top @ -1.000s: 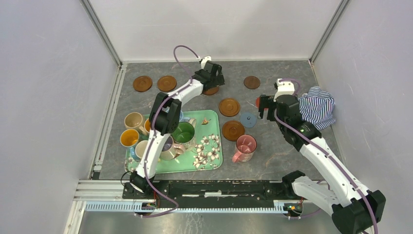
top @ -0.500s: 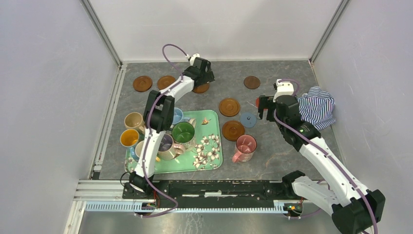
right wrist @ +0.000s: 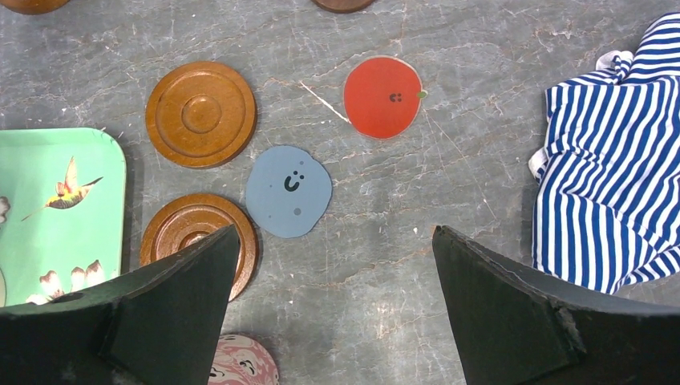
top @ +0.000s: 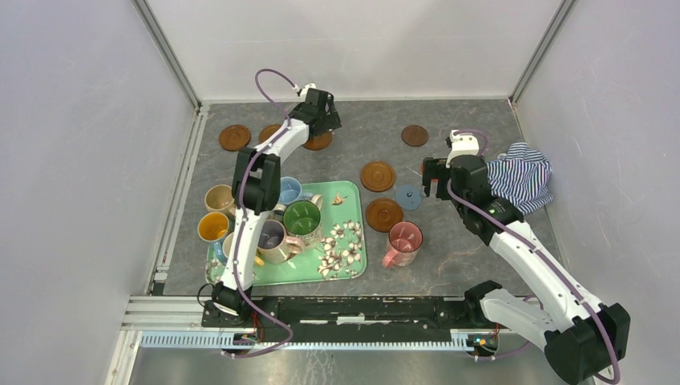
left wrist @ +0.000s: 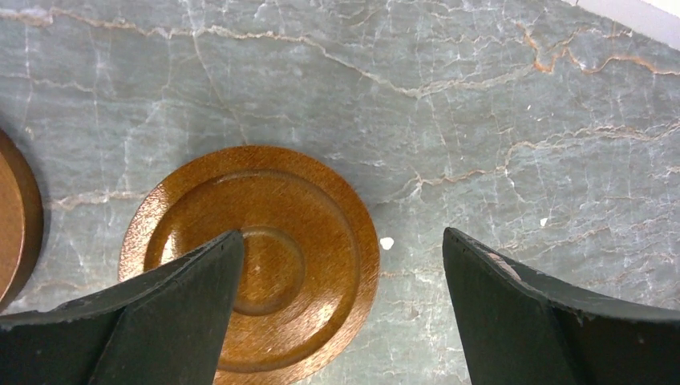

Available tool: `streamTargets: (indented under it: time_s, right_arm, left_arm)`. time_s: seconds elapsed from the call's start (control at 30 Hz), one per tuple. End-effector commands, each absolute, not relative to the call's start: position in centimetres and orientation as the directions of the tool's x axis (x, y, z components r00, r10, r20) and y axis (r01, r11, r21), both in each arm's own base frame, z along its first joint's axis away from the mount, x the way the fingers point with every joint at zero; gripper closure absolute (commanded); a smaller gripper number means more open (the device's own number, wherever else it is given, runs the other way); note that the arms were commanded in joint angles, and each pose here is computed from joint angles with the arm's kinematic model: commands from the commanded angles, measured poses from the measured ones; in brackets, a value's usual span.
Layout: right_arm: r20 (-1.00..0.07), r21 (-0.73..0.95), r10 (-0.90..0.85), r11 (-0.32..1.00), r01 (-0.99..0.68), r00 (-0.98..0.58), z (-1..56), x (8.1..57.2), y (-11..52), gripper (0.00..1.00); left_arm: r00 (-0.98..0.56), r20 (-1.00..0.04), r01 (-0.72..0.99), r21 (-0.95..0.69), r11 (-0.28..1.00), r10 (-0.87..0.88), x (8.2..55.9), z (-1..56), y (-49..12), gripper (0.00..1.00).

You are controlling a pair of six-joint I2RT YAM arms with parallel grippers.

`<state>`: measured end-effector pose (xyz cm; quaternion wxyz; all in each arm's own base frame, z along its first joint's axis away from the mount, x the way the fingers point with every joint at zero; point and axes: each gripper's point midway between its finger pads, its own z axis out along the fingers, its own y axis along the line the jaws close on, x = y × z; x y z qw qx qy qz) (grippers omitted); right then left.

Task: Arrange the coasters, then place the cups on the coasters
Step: Move the coaster to the center of the board.

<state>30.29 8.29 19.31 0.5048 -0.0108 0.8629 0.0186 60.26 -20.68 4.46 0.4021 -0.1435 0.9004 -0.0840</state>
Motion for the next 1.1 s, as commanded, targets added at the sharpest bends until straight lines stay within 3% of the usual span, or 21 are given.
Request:
streamTargets:
  time_s: [0.0,0.37,0.77,1.07]
  right_arm:
    - [-0.883,0.025,0.007,0.999,-0.032,-0.47,19.7,30.9,8.3,0.02]
    - [-0.875,0.012,-0.004,0.999,-0.031,-0.484,19.3,31.3,8.5,0.02]
    - [-0.875,0.013,-0.007,0.999,-0.038,-0.485,19.5,32.2,8.9,0.02]
    - [-0.876,0.011,-0.008,0.999,-0.037,-0.482,19.7,32.1,8.8,0.02]
  left_arm:
    - [-0.635,-0.721,-0.137,-0.247,0.959,-0.276,61.4,4.9,-20.9,0.0]
    - [-0.644,-0.711,-0.107,-0.28,0.954,-0.281,61.6,4.9,-22.2,0.0]
    - [-0.553,-0.781,-0.07,-0.303,0.95,-0.29,61.8,12.9,-21.9,0.0]
    - [-0.612,-0.74,-0.062,-0.307,0.95,-0.279,60.5,9.9,-22.5,0.0]
